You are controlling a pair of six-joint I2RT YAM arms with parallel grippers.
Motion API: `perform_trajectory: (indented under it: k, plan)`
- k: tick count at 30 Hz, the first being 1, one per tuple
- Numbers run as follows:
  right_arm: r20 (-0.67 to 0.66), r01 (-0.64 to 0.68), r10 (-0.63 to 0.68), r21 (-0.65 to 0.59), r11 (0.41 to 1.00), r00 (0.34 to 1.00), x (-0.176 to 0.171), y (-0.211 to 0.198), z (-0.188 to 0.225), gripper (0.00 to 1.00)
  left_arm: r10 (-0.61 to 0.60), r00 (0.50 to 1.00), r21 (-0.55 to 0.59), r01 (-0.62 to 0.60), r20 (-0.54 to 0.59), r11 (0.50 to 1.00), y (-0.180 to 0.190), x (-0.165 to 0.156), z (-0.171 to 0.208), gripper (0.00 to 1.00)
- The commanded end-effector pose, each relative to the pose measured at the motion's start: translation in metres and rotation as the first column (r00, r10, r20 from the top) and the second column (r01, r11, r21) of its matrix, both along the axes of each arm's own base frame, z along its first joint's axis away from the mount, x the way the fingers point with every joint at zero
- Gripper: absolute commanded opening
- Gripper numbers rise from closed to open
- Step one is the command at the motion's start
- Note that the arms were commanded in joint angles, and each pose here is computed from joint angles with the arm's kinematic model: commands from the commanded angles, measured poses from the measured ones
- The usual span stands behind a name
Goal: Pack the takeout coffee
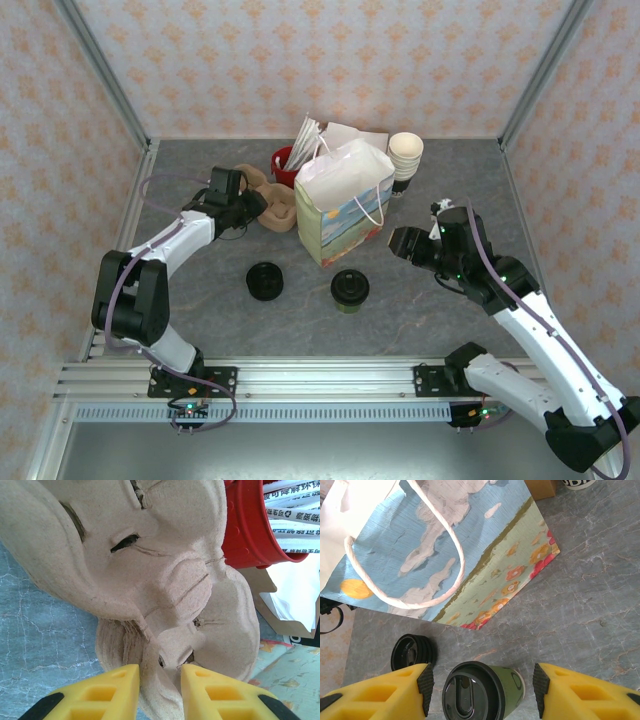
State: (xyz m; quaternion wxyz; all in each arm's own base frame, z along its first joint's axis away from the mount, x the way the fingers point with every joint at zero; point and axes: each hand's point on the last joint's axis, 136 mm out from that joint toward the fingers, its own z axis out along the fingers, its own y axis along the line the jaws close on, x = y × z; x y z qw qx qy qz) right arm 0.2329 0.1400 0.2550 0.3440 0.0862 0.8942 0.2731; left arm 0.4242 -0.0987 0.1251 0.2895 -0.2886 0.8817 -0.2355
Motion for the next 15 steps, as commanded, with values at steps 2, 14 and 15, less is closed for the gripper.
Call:
perform_trajectory:
  k: [2,14,15]
  plan:
    - [0.014,0.014,-0.014,0.012,1.0,1.0,0.0039,-0.0002,0.0028,0.57,-0.001,1.0,0.032,0.0,0.023,0.999,0.0004,0.0059,0.0113,0.29]
    - [0.01,0.012,-0.012,0.014,1.0,1.0,0.0042,0.0007,0.002,0.57,0.002,1.0,0.043,-0.003,0.005,0.999,0.0003,0.0053,0.0053,0.29]
    - [0.009,0.011,-0.011,0.015,1.0,1.0,0.0044,0.001,0.0016,0.57,0.001,1.0,0.044,-0.002,0.004,0.999,0.0001,0.0053,0.0046,0.29]
